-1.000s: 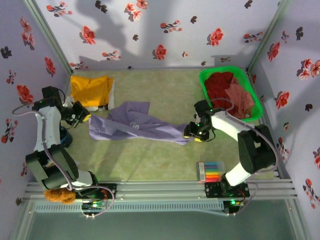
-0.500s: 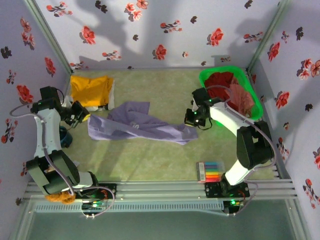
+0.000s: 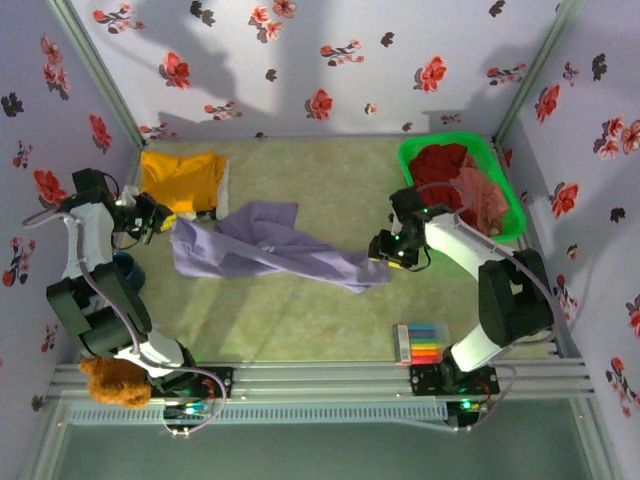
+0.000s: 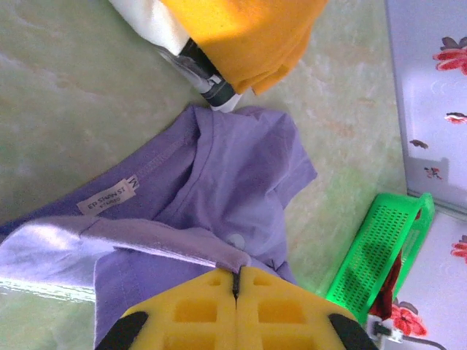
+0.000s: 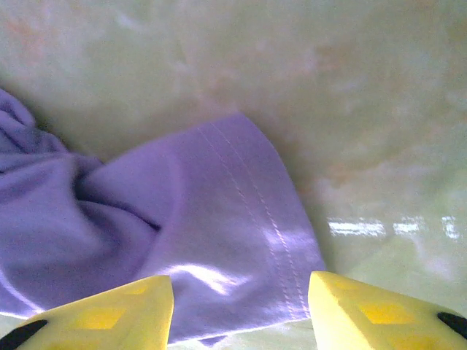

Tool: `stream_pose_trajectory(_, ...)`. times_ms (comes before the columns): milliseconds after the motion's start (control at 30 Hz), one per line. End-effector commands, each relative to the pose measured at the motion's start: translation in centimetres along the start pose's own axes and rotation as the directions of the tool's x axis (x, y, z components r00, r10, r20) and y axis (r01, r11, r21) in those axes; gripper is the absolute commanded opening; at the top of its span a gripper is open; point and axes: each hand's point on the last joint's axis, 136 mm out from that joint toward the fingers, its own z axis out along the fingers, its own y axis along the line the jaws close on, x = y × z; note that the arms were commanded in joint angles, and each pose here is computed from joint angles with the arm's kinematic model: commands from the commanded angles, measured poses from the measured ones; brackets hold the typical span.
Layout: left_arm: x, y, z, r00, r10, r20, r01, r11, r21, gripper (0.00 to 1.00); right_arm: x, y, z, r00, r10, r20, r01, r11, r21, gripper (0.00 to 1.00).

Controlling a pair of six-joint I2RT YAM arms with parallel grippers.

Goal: Fold and stack the t-shirts

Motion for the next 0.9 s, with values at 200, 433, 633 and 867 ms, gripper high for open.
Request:
stream_pose_trajectory(200,0.3,0.0,-0.2,1.000,0.011,0.008,-0.011,1.000,0.018,0.00,4.0,-2.0,2.6,0.997,0.019,-0.078,-0.016,0.999,0.043,0.47)
stream_pose_trajectory(433,0.7,-0.7,-1.3,0.999,0.035,0.024,-0.036,0.999,0.017,0.00,2.7,-1.6,1.4,1.000,-0.009,-0.019,0.010,0.998,0.059,0.11)
stream_pose_trajectory(633,0.5,-2.6,-3.2,0.995,0.069,0.065,-0.071,0.997,0.036,0.00,1.2,-0.7,-2.2,0.996,-0.072,0.048,0.068,0.994,0.081,0.00)
stream_pose_trajectory(867,0.7,-7.6,-8.2,0.984,0.121,0.127,-0.134,0.986,0.098,0.00,-0.9,1.8,-11.1,0.966,-0.122,0.228,0.104,0.990,0.090,0.00)
